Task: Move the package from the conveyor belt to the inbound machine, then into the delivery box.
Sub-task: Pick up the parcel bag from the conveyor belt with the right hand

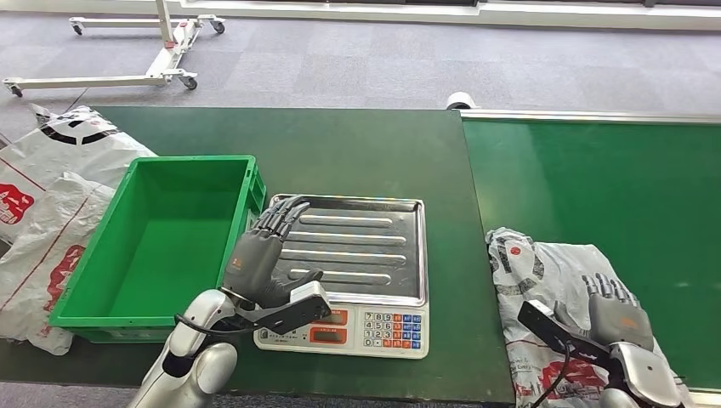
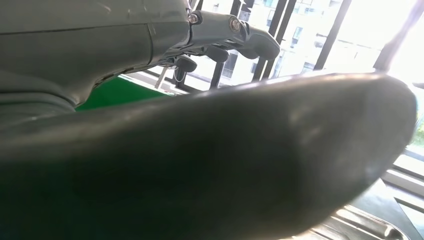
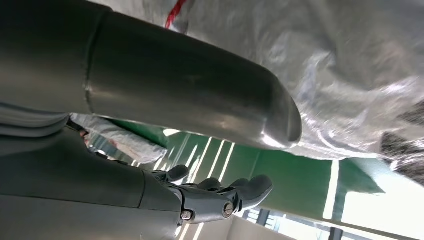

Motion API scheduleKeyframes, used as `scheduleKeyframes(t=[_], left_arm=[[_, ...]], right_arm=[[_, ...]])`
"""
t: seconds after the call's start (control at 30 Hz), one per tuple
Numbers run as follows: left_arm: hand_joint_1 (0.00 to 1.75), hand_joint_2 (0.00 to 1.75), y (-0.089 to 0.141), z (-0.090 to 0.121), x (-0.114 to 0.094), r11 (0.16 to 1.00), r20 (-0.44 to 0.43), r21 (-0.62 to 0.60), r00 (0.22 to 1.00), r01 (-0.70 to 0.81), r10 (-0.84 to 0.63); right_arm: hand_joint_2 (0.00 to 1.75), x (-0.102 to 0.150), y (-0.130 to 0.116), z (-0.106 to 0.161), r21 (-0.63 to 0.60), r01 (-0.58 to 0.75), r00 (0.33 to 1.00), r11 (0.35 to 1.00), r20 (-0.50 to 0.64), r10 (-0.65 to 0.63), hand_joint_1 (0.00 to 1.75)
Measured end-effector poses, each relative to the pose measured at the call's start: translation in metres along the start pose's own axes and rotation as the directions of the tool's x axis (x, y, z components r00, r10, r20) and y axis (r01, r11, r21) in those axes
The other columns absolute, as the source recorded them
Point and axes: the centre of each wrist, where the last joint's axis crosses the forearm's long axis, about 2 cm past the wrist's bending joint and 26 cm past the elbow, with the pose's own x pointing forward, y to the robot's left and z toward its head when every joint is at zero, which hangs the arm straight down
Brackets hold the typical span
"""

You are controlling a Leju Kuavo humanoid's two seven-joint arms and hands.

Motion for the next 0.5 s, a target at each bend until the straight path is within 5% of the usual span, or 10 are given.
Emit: scheduleKeyframes(t=[0.5], left_arm=[[0.00, 0.00, -0.002, 0.000, 0.001, 1.000, -0.002, -0.007, 1.000, -0.014, 0.014]], right_arm=[[0.00, 0.051, 0.065, 0.028, -0.016, 0.162, 0.986, 0.987, 0.047, -0.161, 0.00]])
